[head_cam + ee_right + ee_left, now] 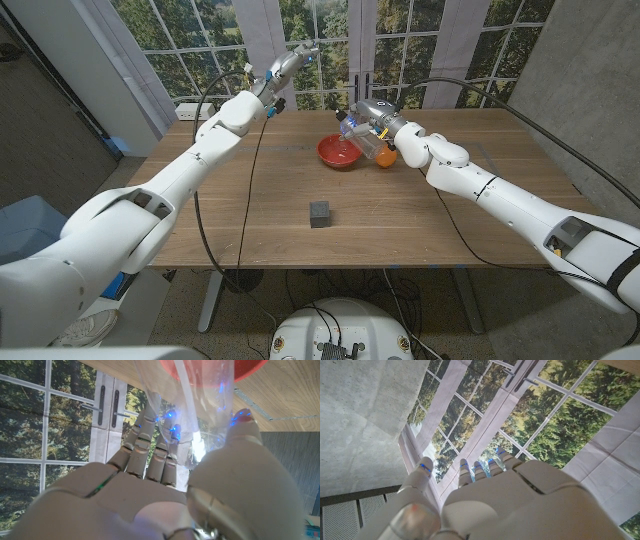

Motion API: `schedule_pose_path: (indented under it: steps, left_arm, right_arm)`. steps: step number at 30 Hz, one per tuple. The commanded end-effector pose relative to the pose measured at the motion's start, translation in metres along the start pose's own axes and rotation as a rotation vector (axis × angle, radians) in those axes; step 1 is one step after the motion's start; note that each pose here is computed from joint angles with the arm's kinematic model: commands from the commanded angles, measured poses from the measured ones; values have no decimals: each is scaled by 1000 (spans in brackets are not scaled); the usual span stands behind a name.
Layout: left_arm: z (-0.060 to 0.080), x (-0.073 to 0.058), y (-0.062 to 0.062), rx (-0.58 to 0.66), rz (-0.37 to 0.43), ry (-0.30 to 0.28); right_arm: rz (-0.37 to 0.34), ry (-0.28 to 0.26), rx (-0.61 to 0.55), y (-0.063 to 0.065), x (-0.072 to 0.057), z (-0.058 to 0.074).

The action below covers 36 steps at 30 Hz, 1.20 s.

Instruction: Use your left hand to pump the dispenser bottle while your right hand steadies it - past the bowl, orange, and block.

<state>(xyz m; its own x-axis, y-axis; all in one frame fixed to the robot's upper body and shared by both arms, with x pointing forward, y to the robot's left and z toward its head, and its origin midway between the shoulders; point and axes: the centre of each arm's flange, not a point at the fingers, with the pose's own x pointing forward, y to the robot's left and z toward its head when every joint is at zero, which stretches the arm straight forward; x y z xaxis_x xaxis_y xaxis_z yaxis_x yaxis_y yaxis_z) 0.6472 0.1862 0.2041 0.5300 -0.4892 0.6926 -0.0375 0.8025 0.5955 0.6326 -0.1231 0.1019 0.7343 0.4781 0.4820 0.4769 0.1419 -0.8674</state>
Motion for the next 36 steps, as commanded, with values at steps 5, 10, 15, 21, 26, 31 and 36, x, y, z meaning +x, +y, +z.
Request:
schedule_pose_path:
  steps: [5, 10, 15, 21, 26, 31, 36]
  left_arm:
    - [1, 13, -26, 60, -96, 11]
    - [-2, 13, -34, 54, -108, 1]
    - [-7, 15, -38, 48, -123, 10]
    - [-8, 16, -47, 48, -135, -10]
    - [-7, 19, -53, 99, -157, -13]
    - [-6, 21, -58, 93, -156, -33]
    - [-9, 23, -64, 79, -166, -33]
  right_arm:
    - [6, 21, 5, -2, 6, -1]
    - [-4, 20, -1, -2, 6, -2]
    - [2, 15, 2, -2, 7, -2]
    - [6, 22, -5, -2, 9, -3]
    - [2, 28, -8, -1, 9, -4]
    - [13, 27, 0, -1, 10, -5]
    - [3, 23, -10, -2, 11, -4]
